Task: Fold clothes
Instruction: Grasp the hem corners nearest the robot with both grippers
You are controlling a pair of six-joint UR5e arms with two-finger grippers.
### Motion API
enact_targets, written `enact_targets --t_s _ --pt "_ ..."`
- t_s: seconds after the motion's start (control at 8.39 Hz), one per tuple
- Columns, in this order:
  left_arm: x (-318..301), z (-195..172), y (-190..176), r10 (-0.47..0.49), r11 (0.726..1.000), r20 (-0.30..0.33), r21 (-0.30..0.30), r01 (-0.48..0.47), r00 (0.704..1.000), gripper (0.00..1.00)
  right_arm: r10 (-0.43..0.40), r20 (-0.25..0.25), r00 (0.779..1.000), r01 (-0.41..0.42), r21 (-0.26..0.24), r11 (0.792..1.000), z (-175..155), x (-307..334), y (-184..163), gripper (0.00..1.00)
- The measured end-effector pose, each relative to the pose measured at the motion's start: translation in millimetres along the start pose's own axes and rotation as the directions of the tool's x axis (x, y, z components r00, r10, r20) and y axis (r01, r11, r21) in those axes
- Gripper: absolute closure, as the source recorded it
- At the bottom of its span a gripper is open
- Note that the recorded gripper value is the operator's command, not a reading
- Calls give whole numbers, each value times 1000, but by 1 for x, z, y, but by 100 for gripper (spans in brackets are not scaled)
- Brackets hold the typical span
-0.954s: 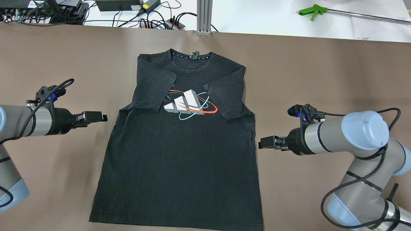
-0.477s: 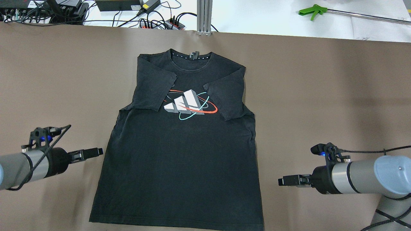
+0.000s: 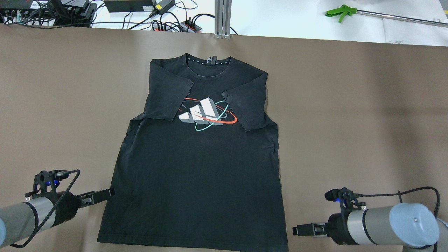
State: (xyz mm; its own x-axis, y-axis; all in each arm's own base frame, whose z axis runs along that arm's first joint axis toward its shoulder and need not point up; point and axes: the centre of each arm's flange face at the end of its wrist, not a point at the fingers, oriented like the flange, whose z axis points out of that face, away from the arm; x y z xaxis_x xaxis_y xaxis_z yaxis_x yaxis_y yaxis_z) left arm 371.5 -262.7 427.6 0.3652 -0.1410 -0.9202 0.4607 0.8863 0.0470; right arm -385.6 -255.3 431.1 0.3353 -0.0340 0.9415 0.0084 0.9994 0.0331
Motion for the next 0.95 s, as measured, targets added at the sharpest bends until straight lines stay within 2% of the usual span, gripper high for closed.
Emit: enact_targets --t_s 0.24,0.48,0.95 --pt "-6 -11 3 0 1000 7 2 0 1000 5 18 21 1000 -18 -14 1000 23 -23 40 6" --pt "-8 -21 1 -1 1000 7 1 1 1000 5 19 36 999 -19 -6 1000 39 -43 63 6" --pt "-10 -20 3 1 1000 11 -1 -1 1000 5 29 0 1000 -29 15 999 53 -49 59 7"
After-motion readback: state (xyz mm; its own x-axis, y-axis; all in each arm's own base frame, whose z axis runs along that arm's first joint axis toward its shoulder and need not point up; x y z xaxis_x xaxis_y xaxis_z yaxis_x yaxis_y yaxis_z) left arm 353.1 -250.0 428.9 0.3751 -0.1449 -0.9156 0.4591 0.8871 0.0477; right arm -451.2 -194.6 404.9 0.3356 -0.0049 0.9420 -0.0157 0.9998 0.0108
